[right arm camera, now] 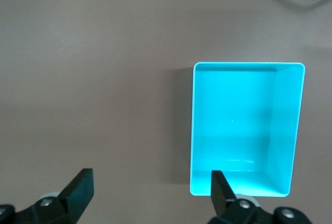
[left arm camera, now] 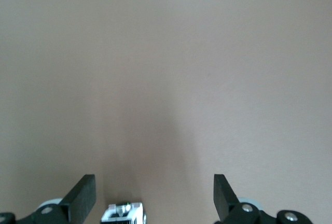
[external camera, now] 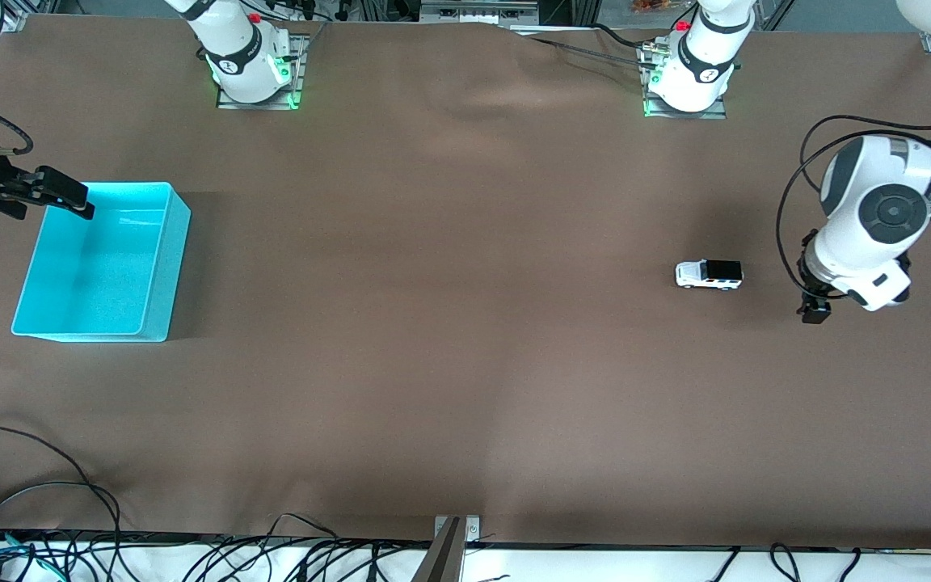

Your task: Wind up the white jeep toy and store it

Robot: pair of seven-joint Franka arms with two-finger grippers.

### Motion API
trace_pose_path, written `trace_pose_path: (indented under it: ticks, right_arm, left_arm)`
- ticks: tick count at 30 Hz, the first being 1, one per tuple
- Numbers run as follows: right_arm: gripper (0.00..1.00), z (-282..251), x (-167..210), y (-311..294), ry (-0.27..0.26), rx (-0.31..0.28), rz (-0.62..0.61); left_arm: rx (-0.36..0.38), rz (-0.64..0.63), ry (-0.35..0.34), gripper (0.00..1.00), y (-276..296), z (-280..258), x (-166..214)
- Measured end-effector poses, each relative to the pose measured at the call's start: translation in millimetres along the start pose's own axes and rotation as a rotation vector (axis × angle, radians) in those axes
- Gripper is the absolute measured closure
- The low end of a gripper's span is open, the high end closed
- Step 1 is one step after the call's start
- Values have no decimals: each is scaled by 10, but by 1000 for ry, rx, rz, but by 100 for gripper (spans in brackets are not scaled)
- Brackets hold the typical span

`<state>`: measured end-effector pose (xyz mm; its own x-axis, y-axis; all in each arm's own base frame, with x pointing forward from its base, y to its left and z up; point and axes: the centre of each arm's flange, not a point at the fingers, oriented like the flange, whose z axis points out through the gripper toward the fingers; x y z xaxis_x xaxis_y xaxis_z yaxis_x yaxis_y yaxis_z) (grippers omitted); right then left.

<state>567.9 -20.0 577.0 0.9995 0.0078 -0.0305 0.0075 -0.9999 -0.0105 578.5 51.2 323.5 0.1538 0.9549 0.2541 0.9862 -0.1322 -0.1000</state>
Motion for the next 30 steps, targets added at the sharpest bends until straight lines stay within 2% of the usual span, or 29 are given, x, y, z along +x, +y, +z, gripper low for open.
trace_pose_path:
  ticks: [10,19,30]
  right_arm:
    - [0,0,0,0,0,0,0]
    - [0,0,0,0,0,0,0]
    - [0,0,0,0,0,0,0]
  left_arm:
    - [-9,164,-11,0,177,-550,321]
    - [-85,391,-35,0,299,-1024,523]
    - [-148,783,-89,0,271,-1482,919]
